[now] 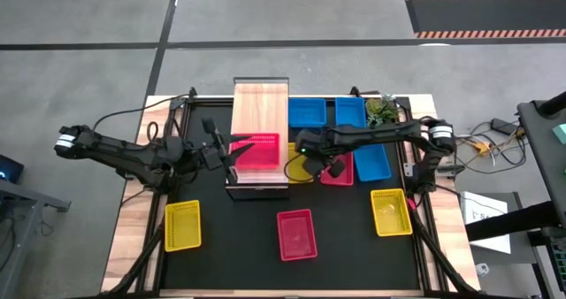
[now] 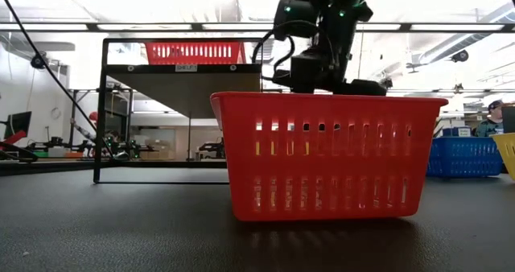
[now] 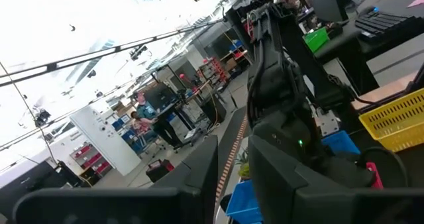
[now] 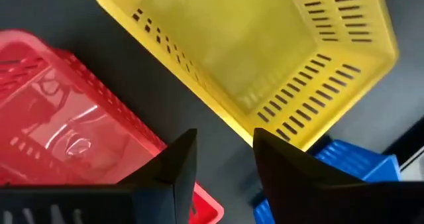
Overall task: Stack baskets on shelf by color
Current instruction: Put the middle yellow bin on the shelf
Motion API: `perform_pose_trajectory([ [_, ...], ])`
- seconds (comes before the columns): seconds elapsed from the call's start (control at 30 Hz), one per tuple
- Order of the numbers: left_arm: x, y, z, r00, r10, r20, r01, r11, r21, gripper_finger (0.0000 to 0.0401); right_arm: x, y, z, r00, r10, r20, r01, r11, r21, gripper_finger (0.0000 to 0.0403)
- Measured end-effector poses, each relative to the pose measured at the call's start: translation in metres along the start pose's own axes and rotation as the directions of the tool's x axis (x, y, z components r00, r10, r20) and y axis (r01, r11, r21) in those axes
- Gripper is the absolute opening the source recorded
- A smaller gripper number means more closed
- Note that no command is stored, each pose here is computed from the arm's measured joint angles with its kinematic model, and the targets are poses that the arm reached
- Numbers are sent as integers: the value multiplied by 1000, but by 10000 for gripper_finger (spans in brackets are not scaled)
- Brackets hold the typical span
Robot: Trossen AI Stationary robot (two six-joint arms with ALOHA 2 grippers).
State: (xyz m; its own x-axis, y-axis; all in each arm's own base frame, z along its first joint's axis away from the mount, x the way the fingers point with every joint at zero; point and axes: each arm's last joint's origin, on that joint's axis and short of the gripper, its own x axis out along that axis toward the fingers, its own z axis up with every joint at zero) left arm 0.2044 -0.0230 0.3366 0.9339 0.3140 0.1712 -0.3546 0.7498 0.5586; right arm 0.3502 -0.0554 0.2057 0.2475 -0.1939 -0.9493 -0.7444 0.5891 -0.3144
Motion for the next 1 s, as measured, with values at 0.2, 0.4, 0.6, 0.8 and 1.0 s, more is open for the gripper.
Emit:
perform_pose_trajectory([
  [0.2,-2,1,0,1000,-3,-3,3,1000,3,67,15,-3,-2,999,50,-6,-50,998,-45,121],
  [0.4,-2,1,0,1000,-2,-1,2,1000,2,67,21,-4,-3,997,75,22,-73,995,-66,112],
  [0.6,-2,1,0,1000,-2,-2,2,1000,2,67,5,-8,-4,999,32,43,-28,996,-85,102],
  [0.8,-2,1,-1,1000,-3,-3,3,1000,27,67,-6,-10,-5,998,-2,60,12,987,-159,106],
  [1.0,-2,1,-1,1000,-3,-3,3,1000,28,67,8,-9,-3,998,8,55,2,984,-179,132],
])
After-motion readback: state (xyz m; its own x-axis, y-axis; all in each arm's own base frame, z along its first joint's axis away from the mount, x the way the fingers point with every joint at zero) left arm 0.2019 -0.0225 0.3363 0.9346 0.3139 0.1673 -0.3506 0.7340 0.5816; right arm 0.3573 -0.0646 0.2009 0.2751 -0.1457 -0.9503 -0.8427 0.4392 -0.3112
